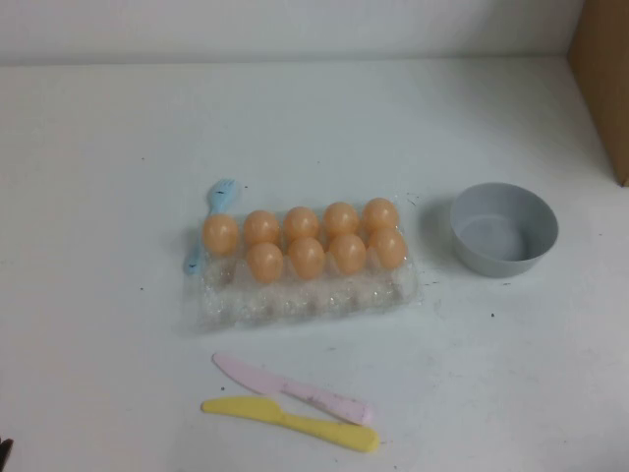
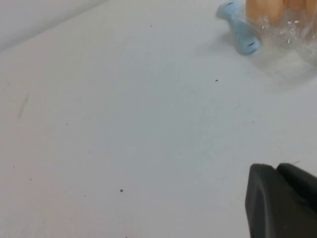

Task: Take an egg out of the egg box

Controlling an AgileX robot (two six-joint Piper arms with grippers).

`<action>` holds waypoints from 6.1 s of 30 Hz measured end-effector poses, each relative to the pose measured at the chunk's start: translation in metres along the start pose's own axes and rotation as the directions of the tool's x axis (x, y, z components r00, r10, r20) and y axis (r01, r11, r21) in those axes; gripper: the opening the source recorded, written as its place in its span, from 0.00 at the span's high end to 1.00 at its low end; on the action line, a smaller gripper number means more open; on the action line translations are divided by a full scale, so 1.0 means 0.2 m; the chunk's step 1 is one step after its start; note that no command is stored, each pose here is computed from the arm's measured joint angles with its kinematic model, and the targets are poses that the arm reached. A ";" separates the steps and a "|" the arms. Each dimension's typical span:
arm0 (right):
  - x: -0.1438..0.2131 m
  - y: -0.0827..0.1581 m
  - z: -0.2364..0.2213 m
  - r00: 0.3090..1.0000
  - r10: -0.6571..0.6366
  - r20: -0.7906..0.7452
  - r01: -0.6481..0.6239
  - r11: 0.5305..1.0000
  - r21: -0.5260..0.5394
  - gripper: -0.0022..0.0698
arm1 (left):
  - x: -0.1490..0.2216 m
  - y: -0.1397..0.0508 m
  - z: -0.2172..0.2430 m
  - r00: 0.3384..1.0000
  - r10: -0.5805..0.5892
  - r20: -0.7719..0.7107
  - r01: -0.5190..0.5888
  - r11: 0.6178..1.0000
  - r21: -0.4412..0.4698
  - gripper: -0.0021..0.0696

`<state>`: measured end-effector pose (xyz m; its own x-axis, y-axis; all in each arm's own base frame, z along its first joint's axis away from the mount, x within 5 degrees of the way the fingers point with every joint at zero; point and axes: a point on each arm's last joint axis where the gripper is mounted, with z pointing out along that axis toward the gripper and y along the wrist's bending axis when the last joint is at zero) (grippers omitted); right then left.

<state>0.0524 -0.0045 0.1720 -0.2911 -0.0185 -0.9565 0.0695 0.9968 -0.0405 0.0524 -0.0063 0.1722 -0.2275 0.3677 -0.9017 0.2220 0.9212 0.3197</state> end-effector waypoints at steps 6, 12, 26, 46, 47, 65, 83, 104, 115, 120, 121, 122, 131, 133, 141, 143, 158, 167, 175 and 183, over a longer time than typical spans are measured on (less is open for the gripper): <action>0.00 0.00 0.00 1.000 0.000 0.000 0.000 1.000 0.000 0.99 | 0.00 0.00 0.00 1.000 0.000 0.000 0.000 1.000 0.000 0.98; 0.00 0.00 0.00 1.000 0.000 0.000 0.000 1.000 0.000 0.99 | 0.00 0.00 0.00 1.000 -0.001 0.000 0.001 1.000 0.000 0.98; 0.00 0.00 0.00 1.000 0.000 0.000 0.000 1.000 0.000 0.99 | 0.00 0.00 0.00 1.000 -0.001 0.000 0.001 1.000 0.000 0.98; 0.00 0.00 0.00 1.000 0.000 0.000 0.000 1.000 0.000 0.99 | -0.18 0.08 -0.05 0.314 -0.891 0.327 0.860 0.413 0.301 0.98; 0.00 0.00 0.00 1.000 0.000 0.000 0.000 1.000 0.000 0.99 | -0.19 0.09 -0.05 0.301 -0.889 0.345 0.859 0.409 0.307 0.98; 0.00 0.00 0.00 1.000 0.000 0.000 0.000 1.000 0.000 0.99 | -0.50 0.05 -0.06 0.811 -0.584 -0.046 0.575 0.779 0.250 0.98; 0.00 0.00 0.00 1.000 0.000 0.000 0.000 1.000 0.000 0.99 | -1.18 0.18 0.52 0.874 0.289 -0.390 -0.092 0.888 0.451 0.98; 0.00 0.00 0.00 1.000 0.000 0.000 0.000 1.000 0.000 0.99 | -1.15 -0.26 1.06 0.726 0.607 -0.324 -0.310 0.709 0.633 0.98; 0.00 0.00 0.00 1.000 0.000 0.000 0.000 1.000 0.000 0.99 | -1.14 -0.39 1.13 0.724 0.671 -0.160 -0.412 0.607 0.679 0.44; 0.00 0.00 0.00 1.000 0.000 0.000 0.000 1.000 0.000 0.99 | -1.10 -0.42 1.19 0.754 0.629 -0.188 -0.371 0.644 0.669 0.30; 0.00 0.00 0.00 1.000 0.000 0.000 0.000 1.000 0.000 0.99 | -1.10 -0.43 1.20 0.756 0.625 -0.194 -0.364 0.648 0.668 0.30; 0.00 0.00 0.00 1.000 0.000 0.000 0.000 1.000 0.000 0.99 | -1.09 -0.44 1.21 0.753 0.627 -0.200 -0.361 0.648 0.671 0.31; 0.00 0.00 0.00 1.000 0.000 0.000 0.000 1.000 -0.001 0.99 | -1.00 -0.43 1.30 0.721 0.648 -0.246 -0.351 0.648 0.676 0.39; 0.00 0.00 0.00 1.000 0.000 0.000 0.000 1.000 -0.001 0.99 | -0.98 -0.42 1.31 0.715 0.653 -0.251 -0.353 0.647 0.676 0.39; 0.00 0.00 0.00 1.000 0.000 0.000 0.000 1.000 -0.001 0.99 | -0.92 -0.46 1.37 0.702 0.662 -0.263 -0.346 0.639 0.687 0.39; 0.00 0.00 0.00 1.000 0.000 0.000 0.000 1.000 -0.001 0.99 | -0.91 -0.47 1.38 0.706 0.661 -0.255 -0.352 0.640 0.683 0.39; 0.00 0.00 0.00 1.000 0.000 0.000 0.000 1.000 -0.001 0.99 | -0.86 -0.51 1.44 0.694 0.683 -0.227 -0.379 0.614 0.692 0.39; 0.00 0.00 0.00 1.000 0.000 0.000 0.000 1.000 -0.001 0.99 | -0.85 -0.51 1.46 0.689 0.689 -0.226 -0.382 0.610 0.694 0.39; 0.00 0.00 0.00 1.000 0.000 0.000 0.000 1.000 -0.001 0.99 | -0.85 -0.50 1.46 0.685 0.693 -0.224 -0.388 0.607 0.693 0.44; 0.00 0.00 0.00 1.000 0.000 0.000 0.000 1.000 -0.001 0.99 | -0.84 -0.50 1.46 0.685 0.694 -0.224 -0.391 0.609 0.690 0.56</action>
<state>0.0524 -0.0044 0.1720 -0.2911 -0.0190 -0.9565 0.0679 0.9969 -0.0405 0.3456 -0.1968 0.2061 -0.2140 0.9192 -0.3306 0.8784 0.3292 0.3466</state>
